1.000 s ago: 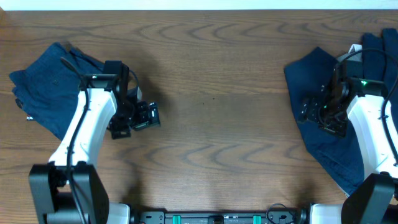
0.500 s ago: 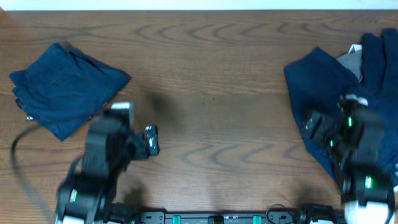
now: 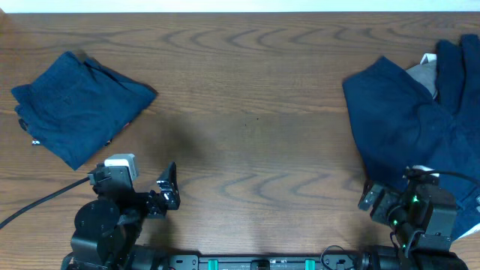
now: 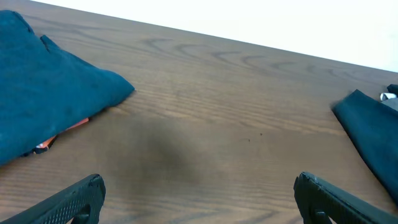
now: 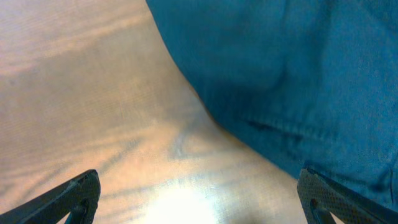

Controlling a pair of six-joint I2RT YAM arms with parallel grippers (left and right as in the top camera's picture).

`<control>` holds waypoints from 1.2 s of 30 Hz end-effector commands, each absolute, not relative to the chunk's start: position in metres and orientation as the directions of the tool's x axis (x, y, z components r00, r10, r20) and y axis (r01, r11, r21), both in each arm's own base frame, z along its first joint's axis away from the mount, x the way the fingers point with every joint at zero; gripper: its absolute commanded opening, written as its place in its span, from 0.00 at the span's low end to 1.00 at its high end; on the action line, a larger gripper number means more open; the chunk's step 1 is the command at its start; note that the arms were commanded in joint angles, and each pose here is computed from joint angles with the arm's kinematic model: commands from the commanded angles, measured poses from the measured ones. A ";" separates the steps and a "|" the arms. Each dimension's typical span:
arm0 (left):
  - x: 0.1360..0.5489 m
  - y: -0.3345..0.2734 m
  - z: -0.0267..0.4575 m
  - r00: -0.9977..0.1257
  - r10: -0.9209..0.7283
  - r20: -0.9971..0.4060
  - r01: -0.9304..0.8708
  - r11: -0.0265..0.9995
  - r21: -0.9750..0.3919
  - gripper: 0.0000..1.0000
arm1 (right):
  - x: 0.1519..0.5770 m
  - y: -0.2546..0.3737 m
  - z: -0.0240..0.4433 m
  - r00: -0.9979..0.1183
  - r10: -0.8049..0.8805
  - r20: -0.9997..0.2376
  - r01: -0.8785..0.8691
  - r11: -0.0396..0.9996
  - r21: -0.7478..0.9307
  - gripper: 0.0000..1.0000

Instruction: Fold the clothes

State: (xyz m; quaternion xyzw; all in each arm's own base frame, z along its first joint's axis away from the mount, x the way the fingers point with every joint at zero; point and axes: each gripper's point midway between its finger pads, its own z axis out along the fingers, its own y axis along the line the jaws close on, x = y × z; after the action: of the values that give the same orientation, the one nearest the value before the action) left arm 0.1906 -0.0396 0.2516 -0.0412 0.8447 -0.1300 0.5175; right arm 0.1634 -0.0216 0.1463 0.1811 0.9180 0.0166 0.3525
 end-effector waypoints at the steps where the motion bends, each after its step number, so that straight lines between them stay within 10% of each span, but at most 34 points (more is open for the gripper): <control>1: 0.190 -0.038 0.247 -0.473 -0.212 -0.855 0.050 0.963 -0.266 0.98 | 0.156 -0.021 0.139 -0.706 0.348 -0.617 0.330 0.932 0.148 0.99; 14: 0.183 -0.037 0.234 -0.521 -0.200 -0.830 0.035 0.966 -0.255 0.98 | 0.157 -0.011 0.149 -0.678 0.333 -0.655 0.275 0.942 0.194 0.99; 27: 0.183 -0.037 0.234 -0.521 -0.200 -0.830 0.035 0.966 -0.255 0.98 | 0.223 0.008 0.195 -0.144 0.080 -0.986 -0.016 0.996 0.083 0.99; 36: 0.183 -0.037 0.234 -0.521 -0.200 -0.830 0.035 0.966 -0.255 0.98 | 0.246 0.010 0.173 -0.013 -0.005 -1.000 -0.036 0.999 -0.004 0.99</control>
State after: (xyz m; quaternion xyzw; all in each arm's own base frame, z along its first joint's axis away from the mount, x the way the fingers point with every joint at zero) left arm 0.1830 -0.0377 0.2353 -0.0417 0.8635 -0.1211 0.4878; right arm 0.2442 0.0070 0.1851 0.0148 0.7090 0.0308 0.7043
